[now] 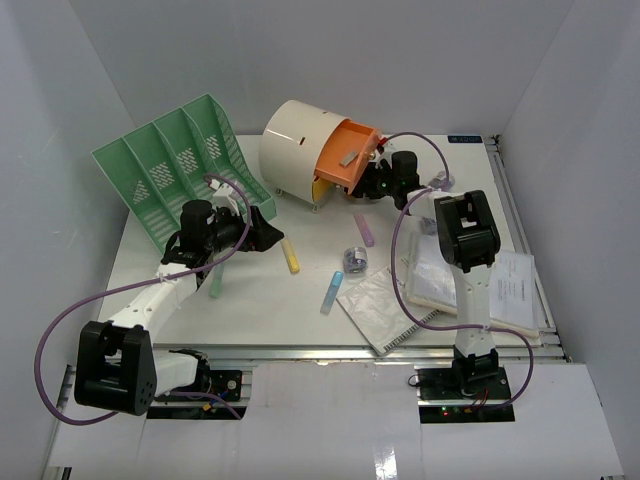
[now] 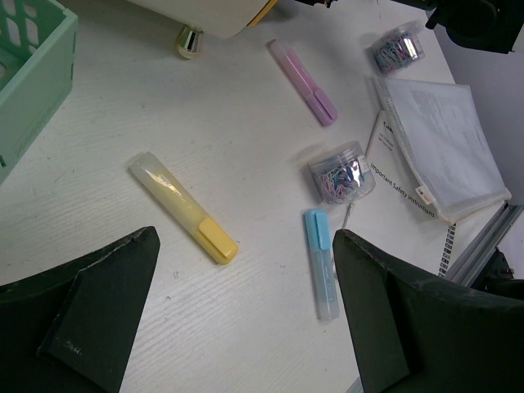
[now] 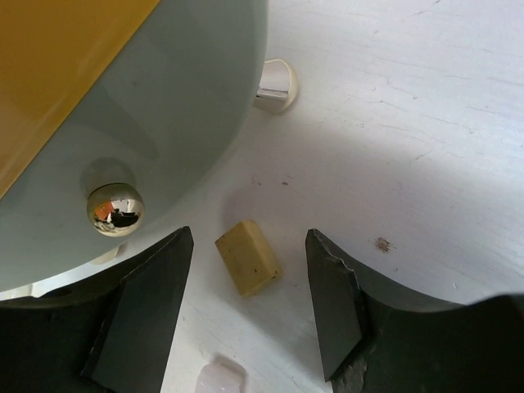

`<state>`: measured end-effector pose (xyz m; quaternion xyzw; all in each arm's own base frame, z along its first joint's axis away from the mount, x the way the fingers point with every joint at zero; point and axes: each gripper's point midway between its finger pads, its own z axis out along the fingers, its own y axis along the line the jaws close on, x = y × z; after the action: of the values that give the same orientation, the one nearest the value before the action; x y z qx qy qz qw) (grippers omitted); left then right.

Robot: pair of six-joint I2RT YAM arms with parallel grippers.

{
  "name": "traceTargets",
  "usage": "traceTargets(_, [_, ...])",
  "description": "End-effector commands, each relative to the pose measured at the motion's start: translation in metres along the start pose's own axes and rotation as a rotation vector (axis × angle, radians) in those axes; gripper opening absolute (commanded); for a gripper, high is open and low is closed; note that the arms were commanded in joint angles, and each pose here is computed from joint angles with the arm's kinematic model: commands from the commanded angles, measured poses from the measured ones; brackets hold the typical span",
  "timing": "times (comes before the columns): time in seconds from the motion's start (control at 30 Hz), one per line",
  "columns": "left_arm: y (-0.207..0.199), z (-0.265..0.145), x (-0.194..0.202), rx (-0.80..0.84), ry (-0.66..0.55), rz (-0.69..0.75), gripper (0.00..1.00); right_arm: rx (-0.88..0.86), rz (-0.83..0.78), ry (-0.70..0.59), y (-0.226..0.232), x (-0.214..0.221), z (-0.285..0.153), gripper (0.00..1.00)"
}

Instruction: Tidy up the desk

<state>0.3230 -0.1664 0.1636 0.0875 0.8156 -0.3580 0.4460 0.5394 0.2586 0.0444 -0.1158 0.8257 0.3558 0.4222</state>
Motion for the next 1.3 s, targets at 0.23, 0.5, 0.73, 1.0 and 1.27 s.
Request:
traceTargets(0.23, [-0.011,-0.002,-0.02,0.026,-0.04,0.041,0.98,0.017,-0.082,0.077,0.017,0.02,0.003,0.57])
traceTargets(0.5, [-0.013,-0.003,-0.022,0.033,-0.046,0.046,0.98,0.02,-0.095,0.105,0.02,0.033,-0.011,0.52])
traceTargets(0.73, [-0.015,-0.005,-0.023,0.036,-0.051,0.048,0.98,0.042,-0.128,0.125,0.02,0.04,-0.022,0.47])
traceTargets(1.0, [-0.015,-0.005,-0.024,0.036,-0.053,0.049,0.98,0.079,-0.128,0.121,0.014,0.037,-0.02,0.39])
traceTargets(1.27, [-0.015,-0.005,-0.022,0.036,-0.05,0.048,0.98,0.098,-0.101,0.093,0.011,0.031,-0.016,0.42])
